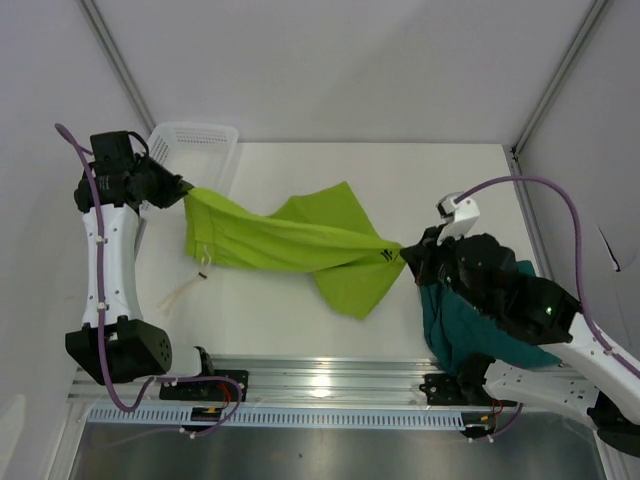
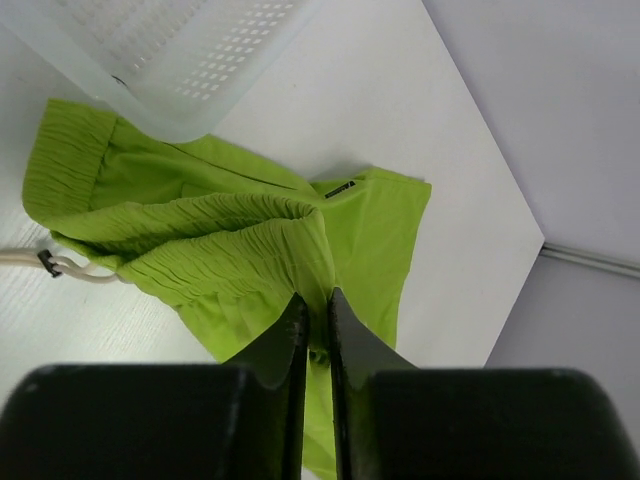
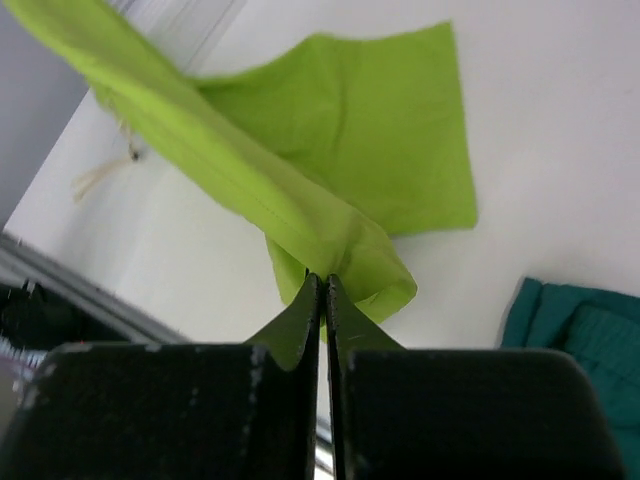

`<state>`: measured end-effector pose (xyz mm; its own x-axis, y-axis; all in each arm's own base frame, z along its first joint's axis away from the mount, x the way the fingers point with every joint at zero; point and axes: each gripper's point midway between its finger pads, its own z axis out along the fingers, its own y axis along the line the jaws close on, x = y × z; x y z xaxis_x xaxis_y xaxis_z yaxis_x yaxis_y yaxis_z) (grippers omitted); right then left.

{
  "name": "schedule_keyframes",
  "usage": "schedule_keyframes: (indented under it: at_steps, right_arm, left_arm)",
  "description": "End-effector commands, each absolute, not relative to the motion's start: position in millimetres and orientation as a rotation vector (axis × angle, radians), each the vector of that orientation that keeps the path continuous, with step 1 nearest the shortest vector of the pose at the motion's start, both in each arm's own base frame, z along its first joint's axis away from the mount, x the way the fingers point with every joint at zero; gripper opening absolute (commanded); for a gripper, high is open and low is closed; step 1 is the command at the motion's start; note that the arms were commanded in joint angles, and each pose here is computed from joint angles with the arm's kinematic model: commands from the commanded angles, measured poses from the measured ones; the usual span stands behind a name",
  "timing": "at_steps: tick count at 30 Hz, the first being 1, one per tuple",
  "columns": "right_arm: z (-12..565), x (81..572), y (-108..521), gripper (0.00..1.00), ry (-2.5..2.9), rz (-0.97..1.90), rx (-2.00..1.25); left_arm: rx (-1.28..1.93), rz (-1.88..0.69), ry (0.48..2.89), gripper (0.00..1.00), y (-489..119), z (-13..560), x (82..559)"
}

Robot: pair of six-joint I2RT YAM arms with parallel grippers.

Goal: Fold and stack the shorts
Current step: Flatten the shorts out

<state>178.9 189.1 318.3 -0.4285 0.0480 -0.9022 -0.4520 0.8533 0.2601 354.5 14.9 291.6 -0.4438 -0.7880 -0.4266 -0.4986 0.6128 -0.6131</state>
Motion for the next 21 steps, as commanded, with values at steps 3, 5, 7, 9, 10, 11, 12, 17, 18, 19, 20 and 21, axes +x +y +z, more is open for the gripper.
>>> schedule_keyframes:
  at_steps: [3,5,7,9,10,11,12,17,18,19,20,21]
  right_arm:
    - [341,221,172,0.00,1.939,0.506,-0.206]
    - [348,241,163,0.00,1.931,0.504,-0.153]
    - [362,245,169,0.00,1.901,0.587,-0.175]
    - [386,250,164,0.00,1.839,0.617,-0.166]
    - [397,246,168,0.00,1.811,0.665,-0.196]
    - [408,243,168,0.00,1.779,0.680,-0.207]
    - [425,237,168,0.00,1.727,0.700,-0.230]
    - [495,195,165,0.00,1.477,0.812,-0.318]
    - [508,184,159,0.00,1.432,0.819,-0.321]
    - [527,172,153,0.00,1.374,0.822,-0.329]
    - [537,163,150,0.00,1.339,0.831,-0.344]
    - [549,151,145,0.00,1.296,0.836,-0.352]
  left_arm:
    - [-0.935,-0.597,2.088,0.00,10,303,362]
    - [-0.944,-0.618,2.092,0.00,8,303,360]
    - [-0.940,-0.653,2.089,0.00,2,306,358]
    - [-0.925,-0.727,2.056,0.00,-8,318,351]
    - [-0.899,-0.752,2.013,0.00,-11,329,350]
    - [-0.874,-0.777,1.973,0.00,-16,342,341]
    - [-0.856,-0.817,1.940,0.00,-21,353,338]
    - [-0.711,-0.944,1.760,0.00,-45,421,295]
    - [-0.698,-0.970,1.723,0.00,-49,433,287]
    - [-0.656,-0.978,1.671,0.00,-52,450,279]
    - [-0.638,-0.976,1.634,0.00,-53,461,269]
    - [-0.598,-0.968,1.568,0.00,-57,481,250]
